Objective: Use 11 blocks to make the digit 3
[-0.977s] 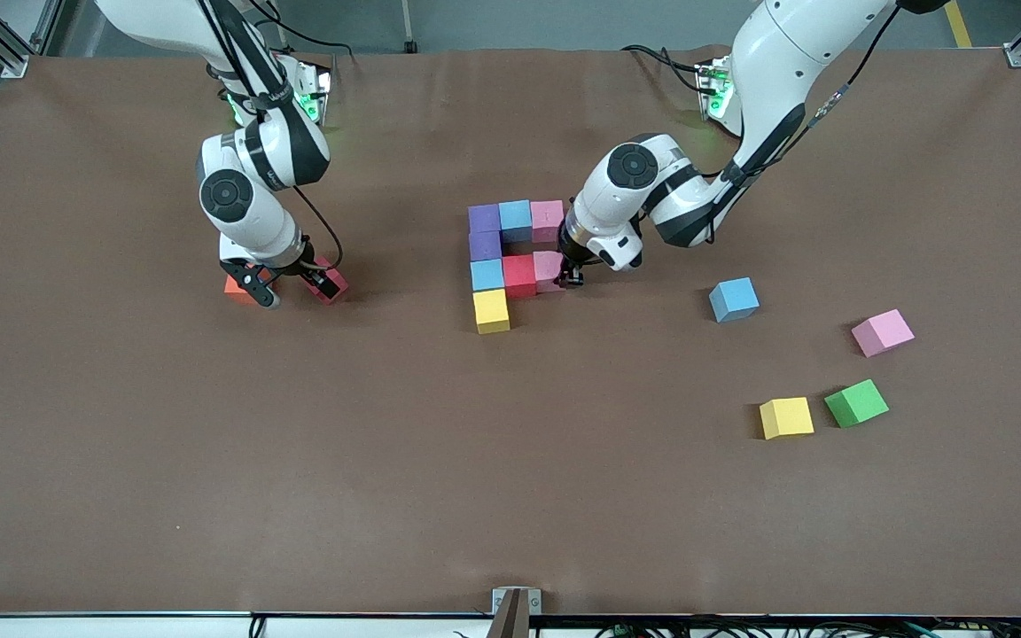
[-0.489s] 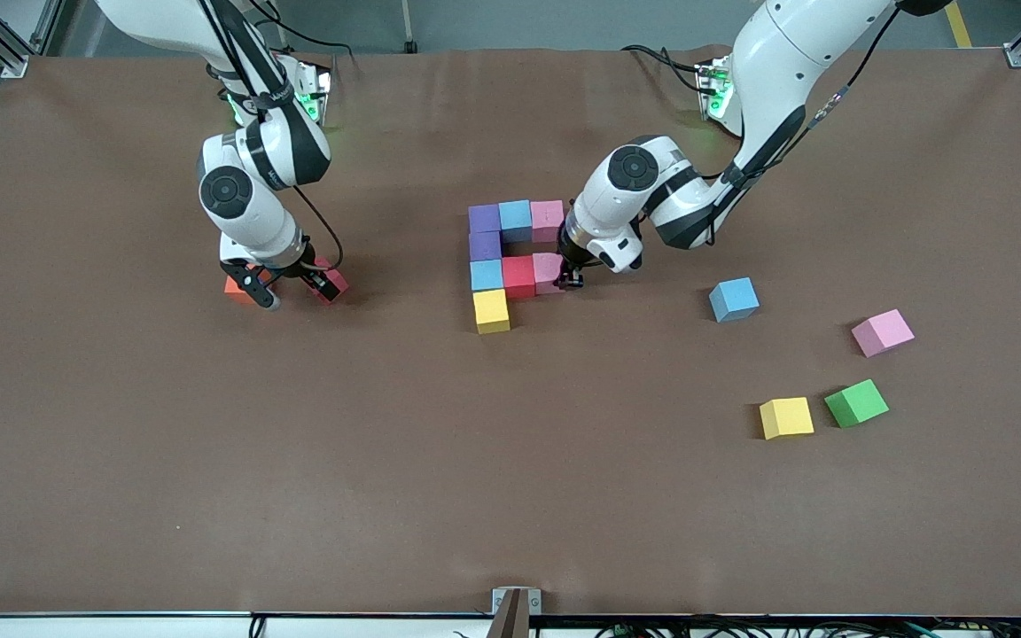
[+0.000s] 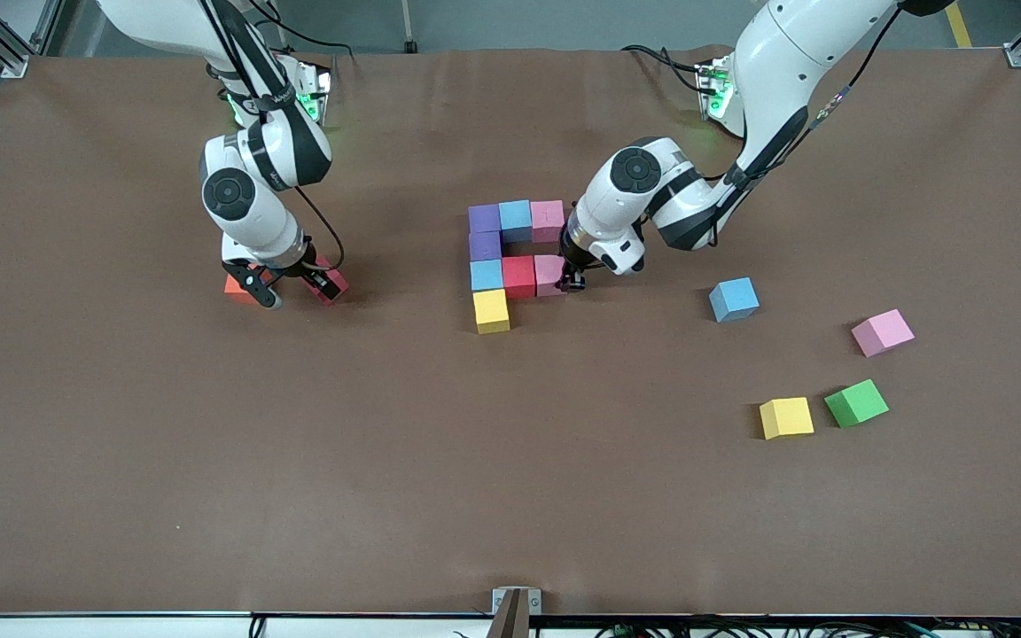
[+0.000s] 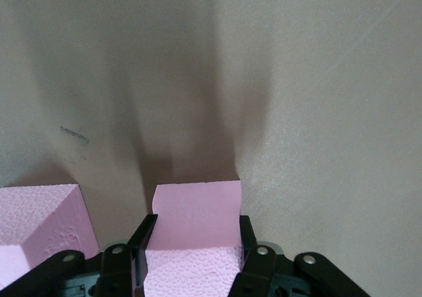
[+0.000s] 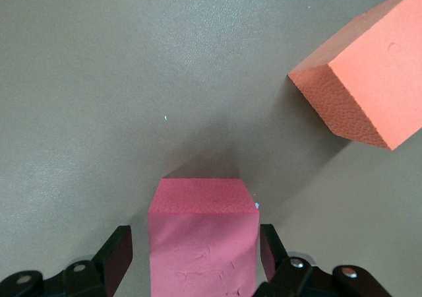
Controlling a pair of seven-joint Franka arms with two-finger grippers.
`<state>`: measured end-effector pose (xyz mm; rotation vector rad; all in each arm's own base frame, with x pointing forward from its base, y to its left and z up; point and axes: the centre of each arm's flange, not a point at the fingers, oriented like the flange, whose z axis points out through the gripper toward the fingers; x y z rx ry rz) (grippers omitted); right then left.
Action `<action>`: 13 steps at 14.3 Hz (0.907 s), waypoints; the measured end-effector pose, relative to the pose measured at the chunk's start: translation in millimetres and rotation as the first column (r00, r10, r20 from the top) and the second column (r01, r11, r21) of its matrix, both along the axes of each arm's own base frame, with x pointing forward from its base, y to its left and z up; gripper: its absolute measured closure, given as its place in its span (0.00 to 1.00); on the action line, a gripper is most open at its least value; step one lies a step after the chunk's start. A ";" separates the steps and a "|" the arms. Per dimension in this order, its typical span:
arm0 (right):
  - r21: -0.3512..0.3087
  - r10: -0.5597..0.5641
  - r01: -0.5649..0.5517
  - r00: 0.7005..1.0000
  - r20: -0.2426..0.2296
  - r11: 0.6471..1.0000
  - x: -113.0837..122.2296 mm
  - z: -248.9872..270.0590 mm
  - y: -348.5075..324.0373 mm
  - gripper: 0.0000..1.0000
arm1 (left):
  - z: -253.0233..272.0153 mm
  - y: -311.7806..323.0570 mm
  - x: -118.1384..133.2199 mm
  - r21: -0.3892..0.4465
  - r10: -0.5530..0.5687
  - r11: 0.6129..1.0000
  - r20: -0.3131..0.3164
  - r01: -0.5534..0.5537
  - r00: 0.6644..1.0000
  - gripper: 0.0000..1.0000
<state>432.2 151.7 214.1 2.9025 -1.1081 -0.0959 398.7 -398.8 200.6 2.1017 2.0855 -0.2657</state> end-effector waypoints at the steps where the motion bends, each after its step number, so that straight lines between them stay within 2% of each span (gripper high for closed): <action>1: 0.000 0.001 -0.001 1.000 0.000 1.000 -0.2 -0.1 0.3 0.15 | 0.0 -0.2 -0.2 0.000 -0.003 1.000 0.000 0.003 1.000 0.47; 3: 0.000 0.007 -0.007 1.000 0.001 1.000 -0.7 0.2 2.5 0.37 | 0.0 -0.6 -0.6 0.000 -0.005 1.000 0.001 0.005 1.000 0.47; 4: 0.001 0.013 -0.013 1.000 0.003 1.000 -1.1 1.4 4.6 0.42 | 0.0 -0.5 -0.5 0.000 -0.005 1.000 0.001 0.005 1.000 0.47; 6: 0.003 0.068 -0.068 0.998 0.005 0.998 -4.8 2.0 16.8 0.44 | 0.1 -0.6 -0.3 0.000 -0.005 1.000 0.001 0.005 1.000 0.47; 7: 0.007 0.133 -0.133 0.991 0.010 0.991 -6.3 3.6 26.3 0.48 | 0.3 -0.9 0.5 -0.001 -0.004 1.000 0.002 0.004 1.000 0.47; 9: 0.018 0.265 -0.265 0.964 0.032 0.964 -2.3 10.9 41.2 0.50 | 0.6 -1.7 3.8 -0.006 0.000 1.000 0.002 0.000 1.000 0.45; 11: 0.023 0.390 -0.392 0.919 0.055 0.920 12.7 22.1 53.7 0.50 | 0.3 -3.4 7.6 -0.012 0.005 1.000 0.002 -0.005 1.000 0.30; 13: 0.028 0.516 -0.517 0.856 0.039 0.856 34.2 35.5 76.4 0.50 | 0.6 -4.5 10.3 -0.015 0.008 1.000 0.002 -0.008 1.000 0.10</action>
